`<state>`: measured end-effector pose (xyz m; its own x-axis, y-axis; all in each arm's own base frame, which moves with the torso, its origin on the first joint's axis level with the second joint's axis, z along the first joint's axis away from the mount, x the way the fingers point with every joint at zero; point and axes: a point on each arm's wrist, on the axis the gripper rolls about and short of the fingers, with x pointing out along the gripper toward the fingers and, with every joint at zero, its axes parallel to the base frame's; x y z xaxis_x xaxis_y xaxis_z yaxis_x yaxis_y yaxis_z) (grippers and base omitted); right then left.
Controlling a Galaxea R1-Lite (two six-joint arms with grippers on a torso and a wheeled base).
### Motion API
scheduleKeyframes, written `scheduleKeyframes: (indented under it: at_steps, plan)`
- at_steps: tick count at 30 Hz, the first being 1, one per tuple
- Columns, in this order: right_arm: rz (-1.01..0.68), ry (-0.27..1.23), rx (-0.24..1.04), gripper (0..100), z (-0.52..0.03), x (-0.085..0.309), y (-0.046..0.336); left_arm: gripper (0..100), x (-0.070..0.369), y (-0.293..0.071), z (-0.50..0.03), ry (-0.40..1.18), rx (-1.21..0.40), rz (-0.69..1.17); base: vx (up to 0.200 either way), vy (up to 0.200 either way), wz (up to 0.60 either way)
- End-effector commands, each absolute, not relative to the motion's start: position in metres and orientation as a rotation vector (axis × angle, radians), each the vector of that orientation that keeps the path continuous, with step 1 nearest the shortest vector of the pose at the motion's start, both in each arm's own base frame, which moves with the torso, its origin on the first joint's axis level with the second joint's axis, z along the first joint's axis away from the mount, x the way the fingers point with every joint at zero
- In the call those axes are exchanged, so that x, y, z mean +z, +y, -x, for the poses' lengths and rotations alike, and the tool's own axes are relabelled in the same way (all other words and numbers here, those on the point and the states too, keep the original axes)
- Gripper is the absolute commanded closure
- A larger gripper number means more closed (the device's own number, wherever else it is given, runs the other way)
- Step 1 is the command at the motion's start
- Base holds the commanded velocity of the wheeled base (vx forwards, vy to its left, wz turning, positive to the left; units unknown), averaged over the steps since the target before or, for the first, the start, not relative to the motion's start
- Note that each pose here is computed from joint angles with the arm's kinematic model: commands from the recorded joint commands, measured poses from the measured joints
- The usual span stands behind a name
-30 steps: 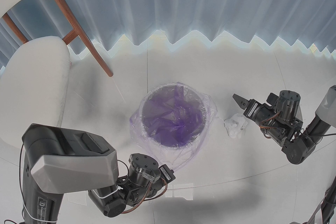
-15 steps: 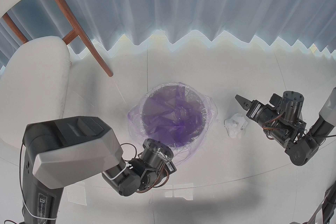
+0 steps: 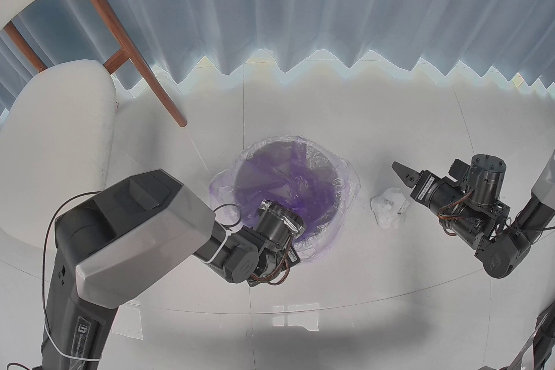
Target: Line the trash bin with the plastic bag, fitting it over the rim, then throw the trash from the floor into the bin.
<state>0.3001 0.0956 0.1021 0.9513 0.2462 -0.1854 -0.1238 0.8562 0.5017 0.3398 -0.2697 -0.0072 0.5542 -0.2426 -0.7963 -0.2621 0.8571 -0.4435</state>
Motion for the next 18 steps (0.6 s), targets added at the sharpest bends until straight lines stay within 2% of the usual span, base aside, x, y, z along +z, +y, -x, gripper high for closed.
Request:
scheduleKeyframes:
  at_steps: [1, 4, 5, 9, 13, 15, 16, 18]
  plan:
    - [-0.507, 0.249, 0.197, 0, -0.299, 0.102, 0.095, 100, -0.015, -0.273, -0.343, 1.005, 0.014, 0.558, 0.0, 0.0, 0.0]
    - [-0.507, 0.249, 0.198, 0, -0.299, 0.102, 0.095, 100, -0.017, -0.271, -0.337, 1.027, 0.024, 0.539, 0.0, 0.0, 0.0]
    - [-0.509, 0.247, 0.197, 0, -0.299, 0.103, 0.095, 0, -0.018, -0.27, -0.336, 1.031, 0.028, 0.535, 0.0, 0.0, 0.0]
    - [-0.509, 0.249, 0.198, 0, -0.299, 0.102, 0.096, 0, -0.015, -0.269, -0.336, 1.013, 0.047, 0.544, 0.0, 0.0, 0.0]
    - [-0.51, 0.252, 0.196, 0, -0.3, 0.101, 0.095, 0, 0.012, -0.265, -0.329, 0.961, 0.05, 0.568, 0.0, 0.0, 0.0]
    - [-0.51, 0.252, 0.196, 0, -0.3, 0.101, 0.095, 0, 0.012, -0.265, -0.329, 0.961, 0.05, 0.568, 0.0, 0.0, 0.0]
    - [-0.512, 0.253, 0.191, 0, -0.3, 0.101, 0.093, 0, 0.036, -0.257, -0.316, 0.943, 0.031, 0.583, 0.0, 0.0, 0.0]
    - [-0.513, 0.254, 0.188, 0, -0.3, 0.1, 0.093, 0, 0.051, -0.251, -0.309, 0.931, 0.019, 0.595, 0.0, 0.0, 0.0]
